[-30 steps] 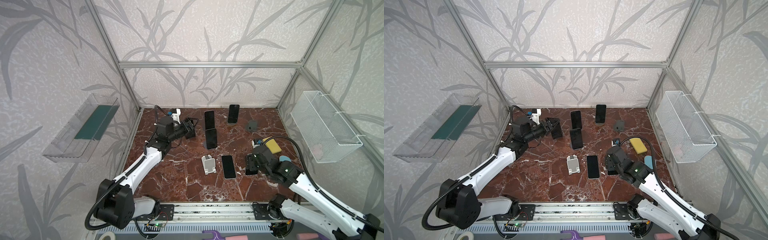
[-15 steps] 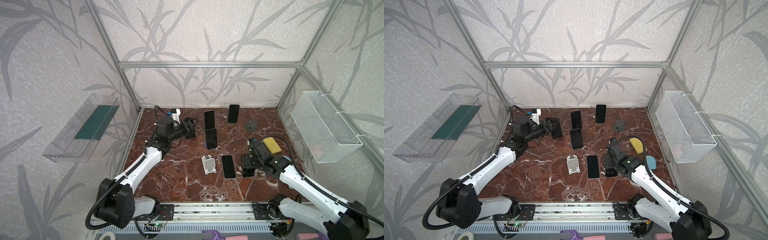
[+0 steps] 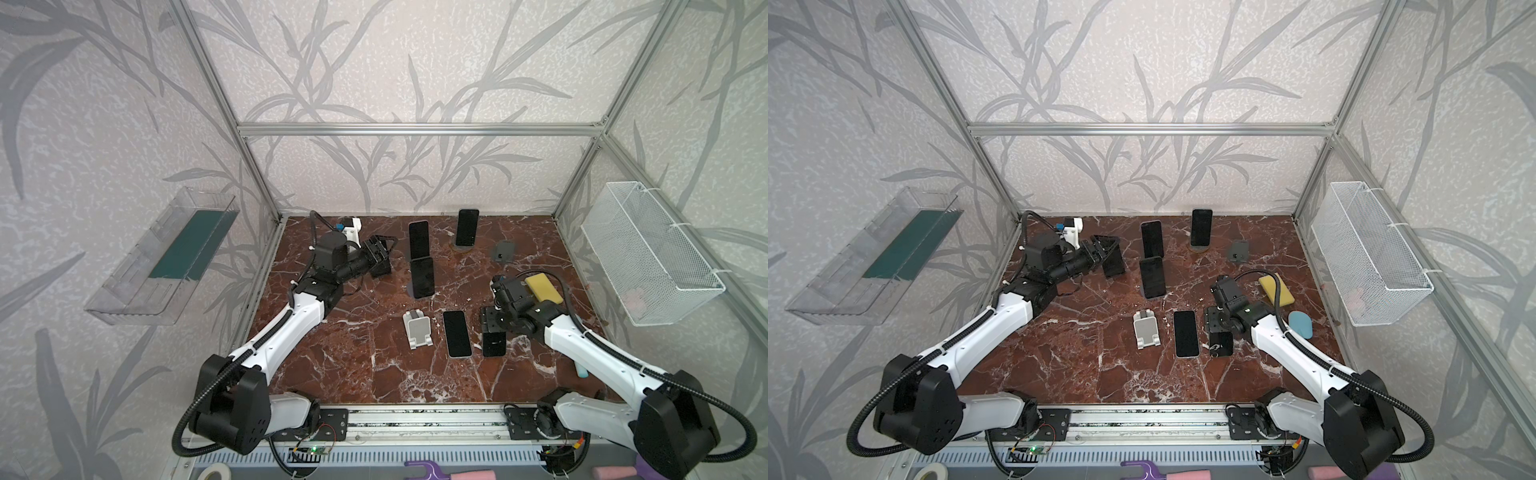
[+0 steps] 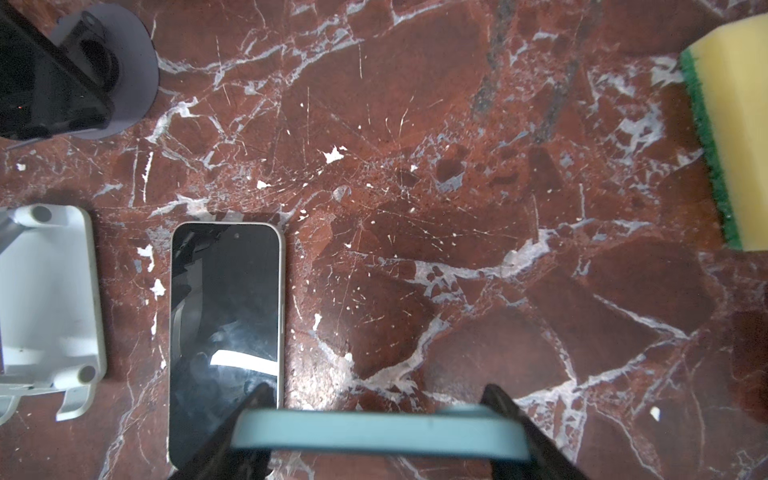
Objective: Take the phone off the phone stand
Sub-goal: 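Lower the held phone flat beside the white-framed phone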
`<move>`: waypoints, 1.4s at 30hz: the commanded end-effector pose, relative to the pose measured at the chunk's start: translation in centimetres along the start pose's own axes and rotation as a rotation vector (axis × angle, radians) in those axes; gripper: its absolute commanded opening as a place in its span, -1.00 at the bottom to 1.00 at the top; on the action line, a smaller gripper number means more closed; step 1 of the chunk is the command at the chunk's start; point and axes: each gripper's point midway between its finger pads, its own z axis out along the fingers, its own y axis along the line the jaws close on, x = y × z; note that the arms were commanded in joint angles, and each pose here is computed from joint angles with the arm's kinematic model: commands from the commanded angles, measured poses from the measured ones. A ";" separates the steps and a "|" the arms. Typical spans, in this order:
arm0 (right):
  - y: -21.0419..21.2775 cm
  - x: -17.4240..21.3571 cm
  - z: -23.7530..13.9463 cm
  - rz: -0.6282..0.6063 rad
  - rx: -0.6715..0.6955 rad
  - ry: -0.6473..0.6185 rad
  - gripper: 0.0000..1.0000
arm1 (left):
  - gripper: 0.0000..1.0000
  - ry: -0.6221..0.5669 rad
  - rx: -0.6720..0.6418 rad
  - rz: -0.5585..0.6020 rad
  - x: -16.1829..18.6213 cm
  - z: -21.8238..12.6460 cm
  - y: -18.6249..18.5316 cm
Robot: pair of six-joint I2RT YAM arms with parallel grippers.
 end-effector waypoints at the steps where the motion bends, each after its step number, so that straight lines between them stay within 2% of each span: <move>1: 0.0 -0.2 0.5 0.024 0.006 0.003 0.45 | 0.44 -0.004 0.014 0.011 0.0 0.1 -0.2; 20: 0.6 -0.6 3.6 0.082 0.002 0.071 0.44 | 0.45 -0.004 0.030 0.009 0.0 0.1 -0.5; 27: 1.1 -0.2 5.0 0.073 -0.020 0.100 0.44 | 0.45 -0.006 0.033 0.008 -0.1 0.0 -0.6; 42: 0.8 0.6 7.5 0.059 0.033 0.171 0.50 | 0.45 0.002 0.059 -0.020 0.0 0.2 -0.8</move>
